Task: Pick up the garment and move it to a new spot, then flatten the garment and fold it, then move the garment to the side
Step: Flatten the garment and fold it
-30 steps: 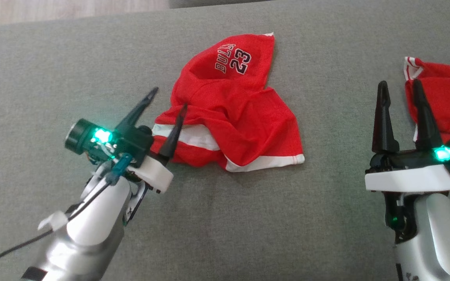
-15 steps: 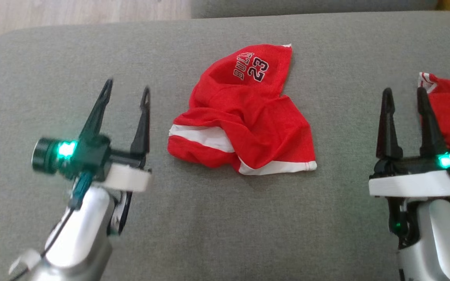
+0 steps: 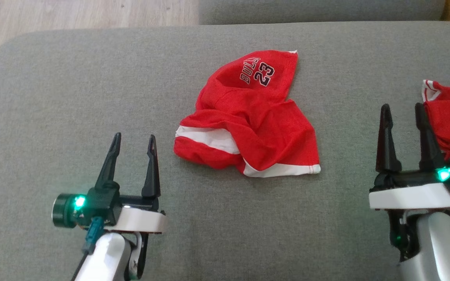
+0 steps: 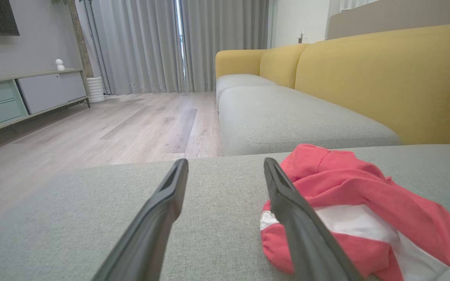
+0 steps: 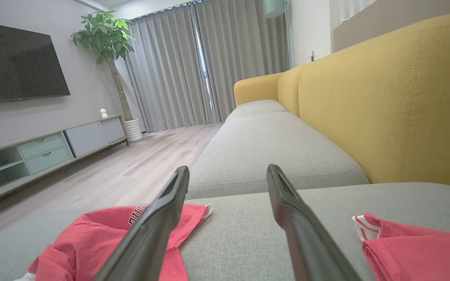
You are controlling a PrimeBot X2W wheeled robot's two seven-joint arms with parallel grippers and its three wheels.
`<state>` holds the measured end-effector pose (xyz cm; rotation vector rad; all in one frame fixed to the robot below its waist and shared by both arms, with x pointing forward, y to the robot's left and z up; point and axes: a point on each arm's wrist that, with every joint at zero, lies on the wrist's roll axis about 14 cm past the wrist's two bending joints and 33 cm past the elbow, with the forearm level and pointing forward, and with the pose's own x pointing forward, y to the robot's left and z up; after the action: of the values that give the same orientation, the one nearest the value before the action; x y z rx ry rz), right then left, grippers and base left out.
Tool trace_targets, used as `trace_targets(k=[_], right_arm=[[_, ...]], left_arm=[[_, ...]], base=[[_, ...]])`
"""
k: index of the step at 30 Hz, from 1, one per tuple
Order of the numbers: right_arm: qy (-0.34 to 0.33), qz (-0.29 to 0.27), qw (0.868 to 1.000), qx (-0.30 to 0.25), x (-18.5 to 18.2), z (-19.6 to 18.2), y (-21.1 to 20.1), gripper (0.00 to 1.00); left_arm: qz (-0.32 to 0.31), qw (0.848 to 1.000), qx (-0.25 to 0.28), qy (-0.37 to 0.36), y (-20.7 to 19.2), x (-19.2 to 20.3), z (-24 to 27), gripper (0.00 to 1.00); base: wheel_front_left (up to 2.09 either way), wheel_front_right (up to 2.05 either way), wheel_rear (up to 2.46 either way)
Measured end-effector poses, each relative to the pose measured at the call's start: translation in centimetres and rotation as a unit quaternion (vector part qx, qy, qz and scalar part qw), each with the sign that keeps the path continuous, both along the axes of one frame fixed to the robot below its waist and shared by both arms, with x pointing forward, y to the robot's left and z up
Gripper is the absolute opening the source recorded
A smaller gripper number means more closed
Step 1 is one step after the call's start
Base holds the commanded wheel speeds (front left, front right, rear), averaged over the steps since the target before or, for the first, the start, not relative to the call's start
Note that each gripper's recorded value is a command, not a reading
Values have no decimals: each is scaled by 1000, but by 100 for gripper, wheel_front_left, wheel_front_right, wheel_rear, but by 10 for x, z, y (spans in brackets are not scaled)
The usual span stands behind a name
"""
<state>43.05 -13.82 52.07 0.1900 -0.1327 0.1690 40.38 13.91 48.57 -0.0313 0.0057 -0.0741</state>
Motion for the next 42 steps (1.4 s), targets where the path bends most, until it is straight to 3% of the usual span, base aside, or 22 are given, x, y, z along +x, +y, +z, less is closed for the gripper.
trace_targets(k=[4, 9, 12, 19, 31, 42], right_arm=[[21, 8, 1000, -7, 0, -14, 5, 100], [105, 48, 993, -27, -7, -55, 28, 100], [173, 84, 980, -43, -20, -88, 48, 100], [264, 125, 953, -76, -41, -132, 66, 100], [297, 152, 939, -89, -53, -149, 79, 100], [287, 154, 941, -89, -47, -148, 82, 100]], left_arm=[[0, 1000, 3, -4, 3, 2, 1, 100], [9, 1000, 1, -8, 8, 6, 4, 100], [12, 1000, 0, -12, 10, 7, 5, 100], [10, 1000, -4, -7, 9, 7, 2, 100], [7, 1000, -7, -1, 7, 6, -3, 100], [13, 1000, -3, 4, 13, 7, -7, 100]], base=[[0, 0, 0], [0, 0, 0], [0, 0, 0], [0, 0, 0], [0, 0, 0], [0, 0, 0]])
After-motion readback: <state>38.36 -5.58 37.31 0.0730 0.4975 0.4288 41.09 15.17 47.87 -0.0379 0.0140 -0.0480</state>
